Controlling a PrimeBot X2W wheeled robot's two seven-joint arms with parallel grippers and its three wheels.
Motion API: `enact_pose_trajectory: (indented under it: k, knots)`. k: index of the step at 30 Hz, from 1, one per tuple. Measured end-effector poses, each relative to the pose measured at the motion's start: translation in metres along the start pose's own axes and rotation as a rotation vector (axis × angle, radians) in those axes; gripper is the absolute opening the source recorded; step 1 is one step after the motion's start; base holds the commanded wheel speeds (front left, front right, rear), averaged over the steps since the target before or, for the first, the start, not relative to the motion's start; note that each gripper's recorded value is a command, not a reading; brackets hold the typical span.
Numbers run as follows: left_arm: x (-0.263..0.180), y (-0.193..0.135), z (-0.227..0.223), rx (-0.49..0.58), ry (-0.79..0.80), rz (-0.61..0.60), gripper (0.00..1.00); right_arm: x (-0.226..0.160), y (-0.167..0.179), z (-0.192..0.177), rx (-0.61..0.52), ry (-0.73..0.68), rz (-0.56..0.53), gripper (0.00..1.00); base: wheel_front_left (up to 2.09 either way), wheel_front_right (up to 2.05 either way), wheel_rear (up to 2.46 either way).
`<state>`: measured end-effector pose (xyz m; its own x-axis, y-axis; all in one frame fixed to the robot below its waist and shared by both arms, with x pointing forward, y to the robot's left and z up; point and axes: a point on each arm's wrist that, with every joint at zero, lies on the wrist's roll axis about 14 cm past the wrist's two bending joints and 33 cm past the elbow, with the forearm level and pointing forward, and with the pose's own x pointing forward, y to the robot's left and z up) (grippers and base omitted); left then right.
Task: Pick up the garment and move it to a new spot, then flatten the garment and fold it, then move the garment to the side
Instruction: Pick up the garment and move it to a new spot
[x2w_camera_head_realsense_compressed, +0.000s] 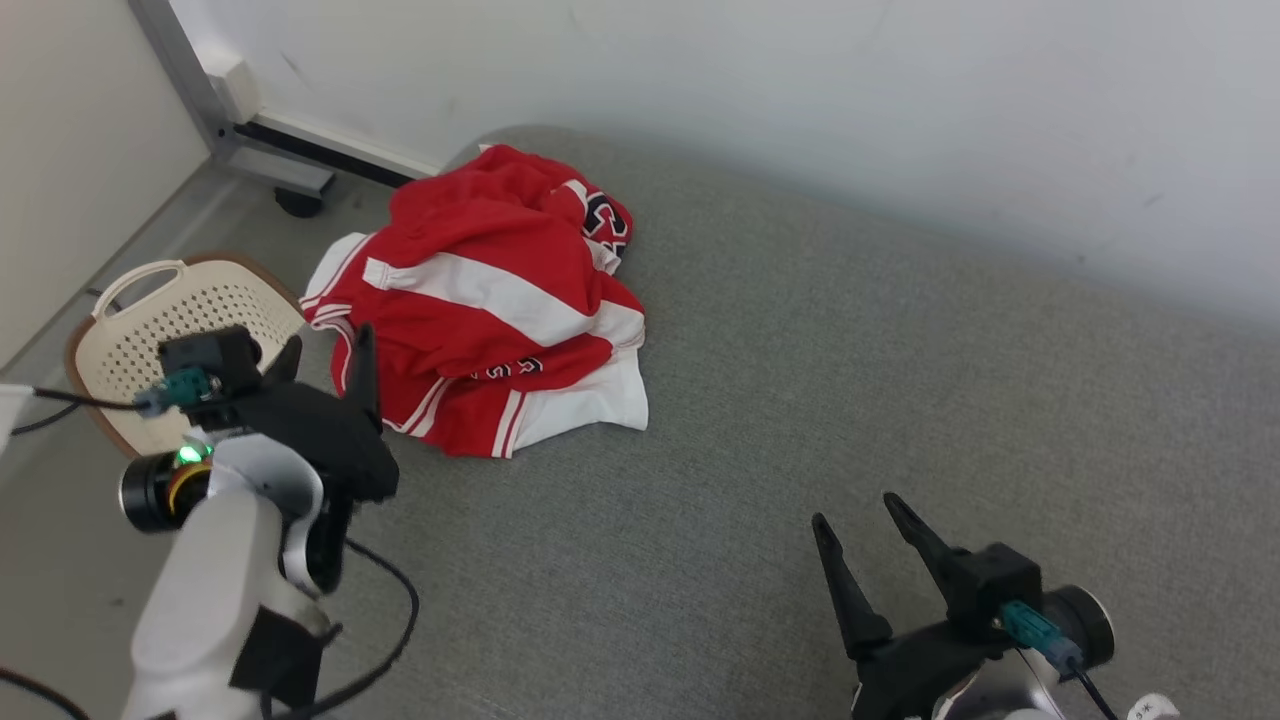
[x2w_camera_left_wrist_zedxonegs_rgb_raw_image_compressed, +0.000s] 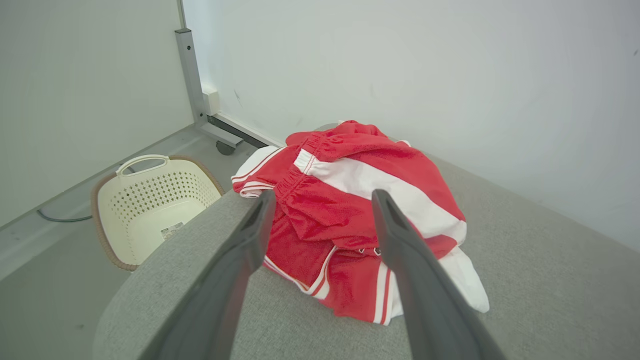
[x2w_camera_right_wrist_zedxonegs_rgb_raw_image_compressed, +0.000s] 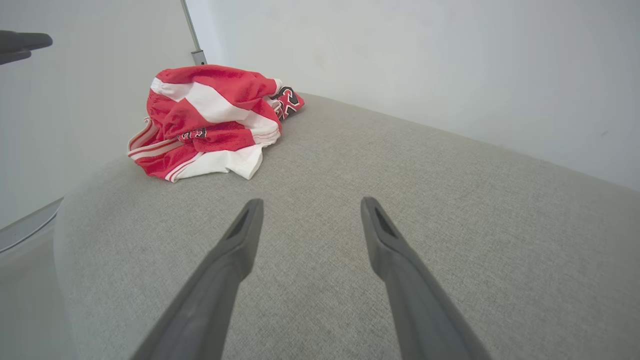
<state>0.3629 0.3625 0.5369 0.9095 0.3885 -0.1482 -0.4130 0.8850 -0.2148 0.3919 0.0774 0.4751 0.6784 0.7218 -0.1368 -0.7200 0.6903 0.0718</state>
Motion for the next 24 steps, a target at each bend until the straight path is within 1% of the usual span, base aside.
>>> enact_pose_trajectory:
  k: [1,3,9,15,18,22,23,24]
  knots:
    - [0.009,-0.003,0.002,-0.016,0.016,-0.003,1.00,0.002,0.001,0.003,-0.007,-0.002,0.006,1.00,0.00,0.00,0.00]
    - [0.025,-0.011,0.003,-0.012,0.052,-0.012,1.00,0.007,-0.004,0.012,-0.020,-0.023,0.002,1.00,0.00,0.00,0.00]
    - [0.074,-0.031,-0.019,0.023,0.169,-0.017,1.00,0.013,-0.043,0.025,-0.023,-0.073,-0.079,1.00,0.00,0.00,0.00]
    - [0.107,-0.065,-0.082,0.037,0.334,-0.051,1.00,0.005,-0.083,0.003,0.019,-0.041,-0.174,1.00,0.00,0.00,0.00]
    - [0.117,-0.065,-0.111,0.062,0.407,-0.009,1.00,0.000,-0.098,-0.012,0.041,-0.014,-0.215,1.00,0.00,0.00,0.00]
    - [0.131,-0.063,-0.130,0.130,0.414,0.048,1.00,-0.009,-0.114,-0.030,0.061,0.024,-0.262,1.00,0.00,0.00,0.00]
    - [0.134,-0.064,-0.133,0.141,0.414,0.050,0.94,-0.011,-0.117,-0.034,0.066,0.033,-0.273,1.00,0.00,0.00,0.00]
    - [0.137,-0.067,-0.136,0.150,0.411,0.046,0.43,-0.013,-0.120,-0.038,0.071,0.042,-0.282,1.00,0.00,0.00,0.00]
